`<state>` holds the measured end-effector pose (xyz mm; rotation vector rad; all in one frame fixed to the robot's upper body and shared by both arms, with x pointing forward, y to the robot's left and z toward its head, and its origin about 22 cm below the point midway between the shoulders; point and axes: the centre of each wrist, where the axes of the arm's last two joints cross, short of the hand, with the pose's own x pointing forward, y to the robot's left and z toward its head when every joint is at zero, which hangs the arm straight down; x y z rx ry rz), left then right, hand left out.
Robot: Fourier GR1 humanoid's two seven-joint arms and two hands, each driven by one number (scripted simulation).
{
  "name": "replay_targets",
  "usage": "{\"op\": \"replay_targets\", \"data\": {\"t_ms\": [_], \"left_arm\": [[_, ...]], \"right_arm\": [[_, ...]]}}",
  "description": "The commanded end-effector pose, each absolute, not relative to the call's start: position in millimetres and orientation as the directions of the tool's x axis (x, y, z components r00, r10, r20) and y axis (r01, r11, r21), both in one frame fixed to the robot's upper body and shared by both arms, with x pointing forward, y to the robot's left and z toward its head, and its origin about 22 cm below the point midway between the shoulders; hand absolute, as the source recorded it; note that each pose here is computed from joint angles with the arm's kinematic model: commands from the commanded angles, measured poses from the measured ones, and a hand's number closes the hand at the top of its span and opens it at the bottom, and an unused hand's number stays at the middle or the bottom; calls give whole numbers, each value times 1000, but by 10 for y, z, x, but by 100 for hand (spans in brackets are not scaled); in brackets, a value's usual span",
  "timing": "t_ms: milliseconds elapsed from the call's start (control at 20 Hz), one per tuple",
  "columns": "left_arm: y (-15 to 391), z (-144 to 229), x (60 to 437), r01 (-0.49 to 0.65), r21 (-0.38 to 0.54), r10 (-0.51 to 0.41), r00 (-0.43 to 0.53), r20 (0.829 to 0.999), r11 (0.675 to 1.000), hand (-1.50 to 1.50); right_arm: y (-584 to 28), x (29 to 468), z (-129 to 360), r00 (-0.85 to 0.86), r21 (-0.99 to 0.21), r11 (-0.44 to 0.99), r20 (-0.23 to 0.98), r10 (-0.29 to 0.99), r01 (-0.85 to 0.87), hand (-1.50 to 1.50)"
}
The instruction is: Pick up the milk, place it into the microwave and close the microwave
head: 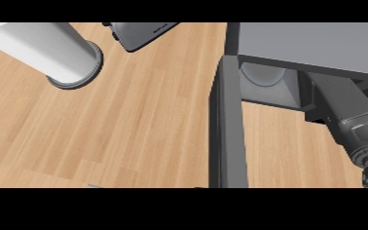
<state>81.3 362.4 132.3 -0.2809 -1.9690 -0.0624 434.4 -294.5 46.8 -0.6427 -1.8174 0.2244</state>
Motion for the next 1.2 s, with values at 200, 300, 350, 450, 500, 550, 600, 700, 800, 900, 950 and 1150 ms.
{"op": "replay_targets", "data": {"t_ms": [200, 300, 350, 450, 500, 550, 600, 700, 800, 900, 950, 1150], "left_arm": [[3649, 1355, 853, 208, -56, 134, -381, 915, 977, -150], [3668, 1336, 865, 203, -54, 129, -378, 917, 978, -150], [3684, 1347, 862, 211, -44, 122, -371, 920, 976, -150], [3708, 1392, 897, 213, -15, 95, -369, 925, 977, -150], [3670, 1363, 891, 219, -36, 114, -354, 928, 975, -150], [3670, 1384, 898, 216, -20, 101, -372, 923, 976, -150], [3677, 1389, 924, 217, -19, 102, -379, 920, 976, -150], [3655, 1340, 923, 227, -37, 120, -364, 923, 973, -150], [3675, 1368, 930, 225, -23, 105, -361, 927, 974, -150], [3651, 1357, 962, 220, -25, 106, -364, 925, 975, -150], [3668, 1368, 968, 219, -15, 97, -368, 925, 976, -150], [3652, 1390, 1018, 243, -2, 93, -362, 928, 970, -150]], "right_arm": [[-3099, 4352, 577, -216, -470, 814, 804, 555, 340, 150], [-3029, 4369, 572, -218, -469, 817, 805, 552, 336, 150], [-3116, 4385, 668, -209, -462, 815, 810, 548, 350, 150], [-3109, 4379, 646, -212, -467, 815, 807, 551, 342, 150], [-3117, 4364, 617, -216, -461, 818, 809, 547, 344, 150], [-3138, 4386, 686, -219, -447, 821, 814, 538, 356, 150], [-3083, 4377, 627, -226, -458, 819, 806, 547, 346, 150], [-3155, 4376, 673, -216, -466, 812, 804, 554, 351, 150], [-2992, 4430, 696, -218, -395, 833, 839, 499, 387, -150], [-2763, 4498, 746, -323, -342, 895, 846, 425, 285, -150], [-2753, 4502, 749, -323, -341, 908, 854, 408, 245, -150], [-2627, 4520, 729, -262, -464, 871, 831, 491, 161, -150]]}}
